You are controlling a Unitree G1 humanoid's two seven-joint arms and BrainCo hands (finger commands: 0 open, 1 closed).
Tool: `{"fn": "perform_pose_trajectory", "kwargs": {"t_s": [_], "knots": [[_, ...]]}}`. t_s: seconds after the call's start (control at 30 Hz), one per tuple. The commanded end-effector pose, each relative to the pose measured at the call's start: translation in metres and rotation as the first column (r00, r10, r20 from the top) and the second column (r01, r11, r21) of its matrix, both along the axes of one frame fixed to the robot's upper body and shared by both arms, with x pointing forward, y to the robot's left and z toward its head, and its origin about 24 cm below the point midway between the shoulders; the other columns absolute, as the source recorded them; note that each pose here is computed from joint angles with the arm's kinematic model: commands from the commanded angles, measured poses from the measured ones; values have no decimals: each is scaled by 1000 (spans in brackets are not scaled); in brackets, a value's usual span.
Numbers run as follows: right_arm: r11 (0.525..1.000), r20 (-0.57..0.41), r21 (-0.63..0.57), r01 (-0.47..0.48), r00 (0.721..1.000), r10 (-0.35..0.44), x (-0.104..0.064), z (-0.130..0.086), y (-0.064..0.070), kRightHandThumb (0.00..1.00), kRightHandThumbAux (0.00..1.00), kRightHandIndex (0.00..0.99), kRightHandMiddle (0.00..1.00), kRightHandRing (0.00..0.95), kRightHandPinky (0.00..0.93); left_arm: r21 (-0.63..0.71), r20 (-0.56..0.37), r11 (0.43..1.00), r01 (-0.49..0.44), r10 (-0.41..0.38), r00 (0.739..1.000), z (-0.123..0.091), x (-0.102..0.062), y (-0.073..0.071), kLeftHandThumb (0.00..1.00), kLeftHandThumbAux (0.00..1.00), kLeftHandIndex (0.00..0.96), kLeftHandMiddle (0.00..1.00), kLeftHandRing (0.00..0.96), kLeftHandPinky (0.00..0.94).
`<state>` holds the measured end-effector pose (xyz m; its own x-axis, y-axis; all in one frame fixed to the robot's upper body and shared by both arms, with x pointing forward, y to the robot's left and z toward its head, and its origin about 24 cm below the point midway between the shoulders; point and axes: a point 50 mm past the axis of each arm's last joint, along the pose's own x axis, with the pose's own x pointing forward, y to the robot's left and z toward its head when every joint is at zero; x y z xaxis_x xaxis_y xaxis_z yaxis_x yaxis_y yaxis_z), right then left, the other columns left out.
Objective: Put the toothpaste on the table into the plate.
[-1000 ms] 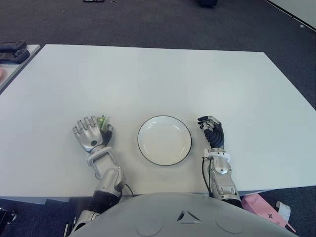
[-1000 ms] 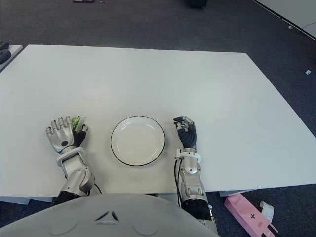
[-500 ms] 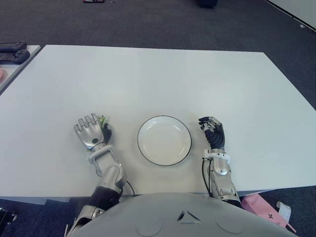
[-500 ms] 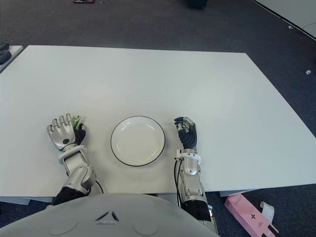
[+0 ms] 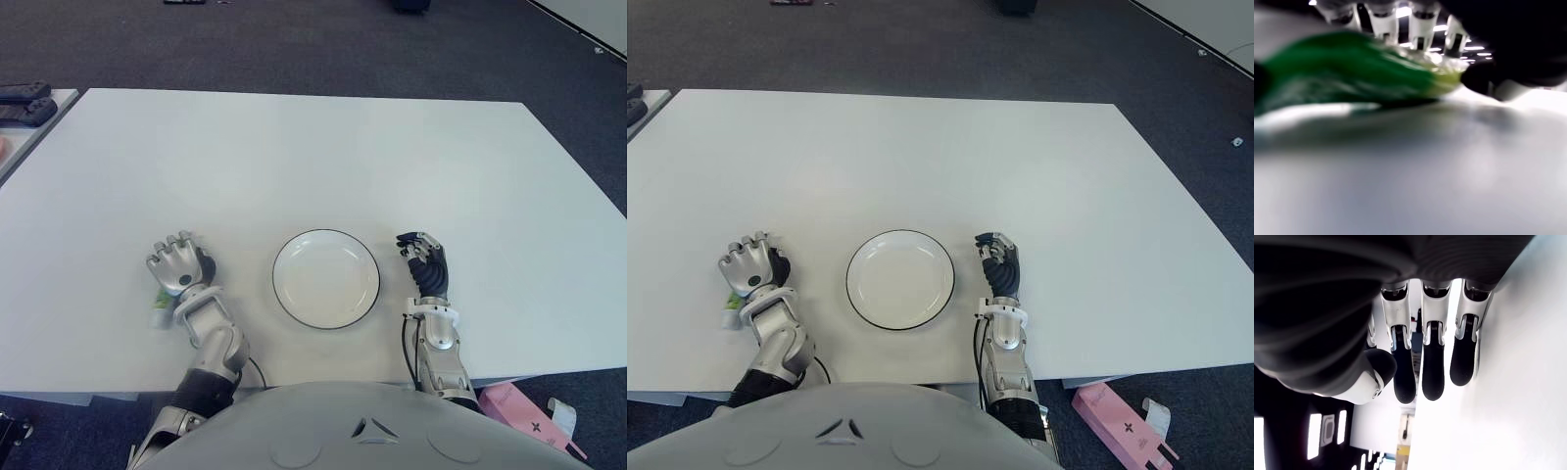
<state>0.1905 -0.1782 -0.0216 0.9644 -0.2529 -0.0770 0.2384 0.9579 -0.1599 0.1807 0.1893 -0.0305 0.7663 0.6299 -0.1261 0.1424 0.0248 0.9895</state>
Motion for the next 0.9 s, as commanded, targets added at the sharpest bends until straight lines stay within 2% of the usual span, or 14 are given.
{"fn": "perform_pose_trajectory", "kwargs": {"t_s": [0.03,0.2,0.3,0.43,0.67,0.77,0.87,0.9], "knots": [[1000,-27,6,21,999,-21,-5,-6,-2,725,734,418,431,407,408,-191,-172,981,-39,6,985,-19,-22,-3,742,394,211,329,316,386],[1000,-23,5,24,999,-24,-6,-6,-2,724,734,418,434,410,408,-312,-171,949,-53,-1,985,-11,-24,0,729,397,267,344,321,355],[1000,-17,8,24,1000,-24,-6,-6,-3,724,734,419,435,411,410,-409,-167,909,-77,9,986,-9,-25,1,725,392,349,363,323,349],[1000,-12,11,23,1000,-23,-7,-6,-3,724,734,419,436,411,409,-455,-172,887,-82,2,985,-7,-27,2,714,383,407,378,327,336],[999,-12,10,37,999,-37,-7,-6,-5,724,734,419,431,412,415,-498,-197,867,-29,-81,977,-5,-32,6,691,373,495,427,375,377],[999,-10,6,40,999,-40,-7,-6,-5,724,733,420,431,413,414,-509,-199,860,-23,-91,976,-4,-33,6,690,382,529,437,377,351],[999,-8,2,42,999,-42,-7,-6,-5,724,733,420,432,413,414,-528,-191,849,-21,-95,977,-2,-34,5,712,582,470,431,362,318],[999,-8,1,43,999,-43,-7,-6,-5,724,733,420,433,413,414,-533,-188,846,-20,-96,978,-1,-35,5,714,602,465,430,360,317]]}}
